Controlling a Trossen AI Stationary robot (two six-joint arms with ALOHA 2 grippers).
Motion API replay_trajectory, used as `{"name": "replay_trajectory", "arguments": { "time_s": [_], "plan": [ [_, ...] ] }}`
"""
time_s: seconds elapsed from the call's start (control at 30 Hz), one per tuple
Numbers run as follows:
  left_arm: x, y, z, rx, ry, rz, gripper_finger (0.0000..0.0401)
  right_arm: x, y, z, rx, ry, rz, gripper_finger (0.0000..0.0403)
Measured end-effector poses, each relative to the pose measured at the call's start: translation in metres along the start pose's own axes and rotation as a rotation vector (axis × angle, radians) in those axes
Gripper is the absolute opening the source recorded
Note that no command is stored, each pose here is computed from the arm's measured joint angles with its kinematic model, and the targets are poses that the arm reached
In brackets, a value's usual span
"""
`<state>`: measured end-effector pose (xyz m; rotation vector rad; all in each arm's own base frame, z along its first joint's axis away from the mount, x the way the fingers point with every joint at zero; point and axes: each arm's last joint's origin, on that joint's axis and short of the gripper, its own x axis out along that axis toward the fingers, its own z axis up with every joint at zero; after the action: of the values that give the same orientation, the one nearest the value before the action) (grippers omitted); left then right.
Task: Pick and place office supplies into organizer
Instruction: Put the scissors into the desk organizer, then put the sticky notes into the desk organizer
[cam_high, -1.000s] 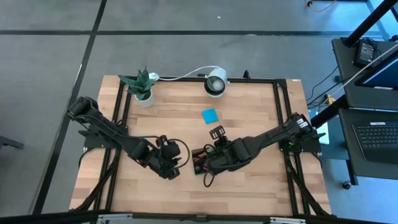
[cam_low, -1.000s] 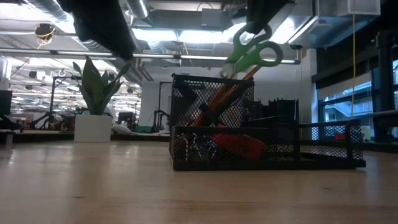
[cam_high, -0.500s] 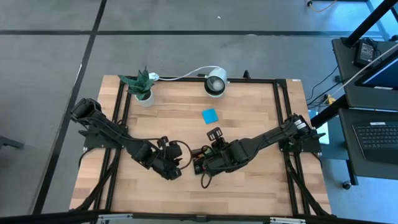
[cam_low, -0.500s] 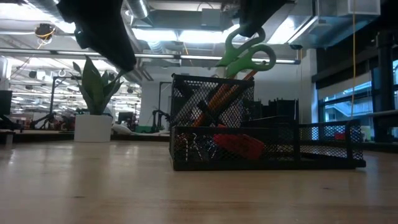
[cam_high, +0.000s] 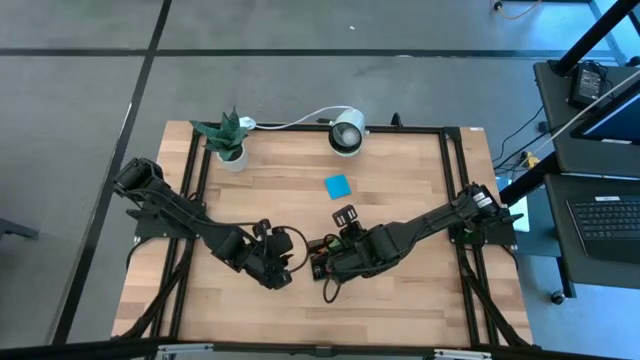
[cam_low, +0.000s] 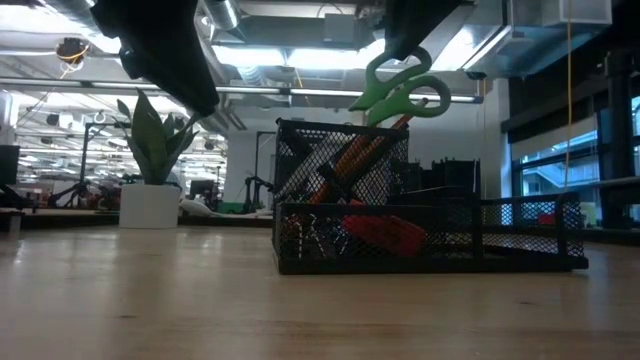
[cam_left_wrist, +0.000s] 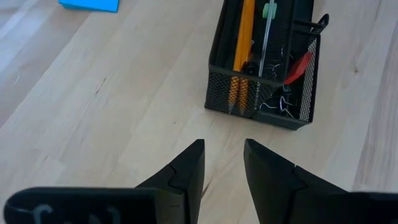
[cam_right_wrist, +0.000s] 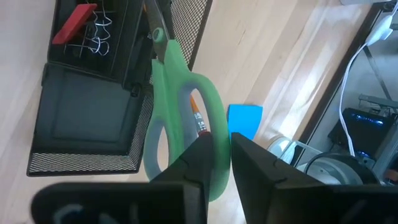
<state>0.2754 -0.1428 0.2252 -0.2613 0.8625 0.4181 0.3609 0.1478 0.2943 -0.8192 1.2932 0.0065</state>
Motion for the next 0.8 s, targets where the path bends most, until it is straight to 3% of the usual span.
{"name": "replay_trajectory", "arguments": {
  "time_s": [0.57,0.8],
  "plan": [
    [0.0,0.0,0.0,0.0,0.0,0.0,0.0106,-0.001,0.0,-0.001,0.0,0.002,0.026,0.0137],
    [0.0,0.0,0.0,-0.054,0.0,0.001,0.0106,-0.038,-0.023,-0.007,0.131,-0.047,-0.011,0.0139]
  ]
}}
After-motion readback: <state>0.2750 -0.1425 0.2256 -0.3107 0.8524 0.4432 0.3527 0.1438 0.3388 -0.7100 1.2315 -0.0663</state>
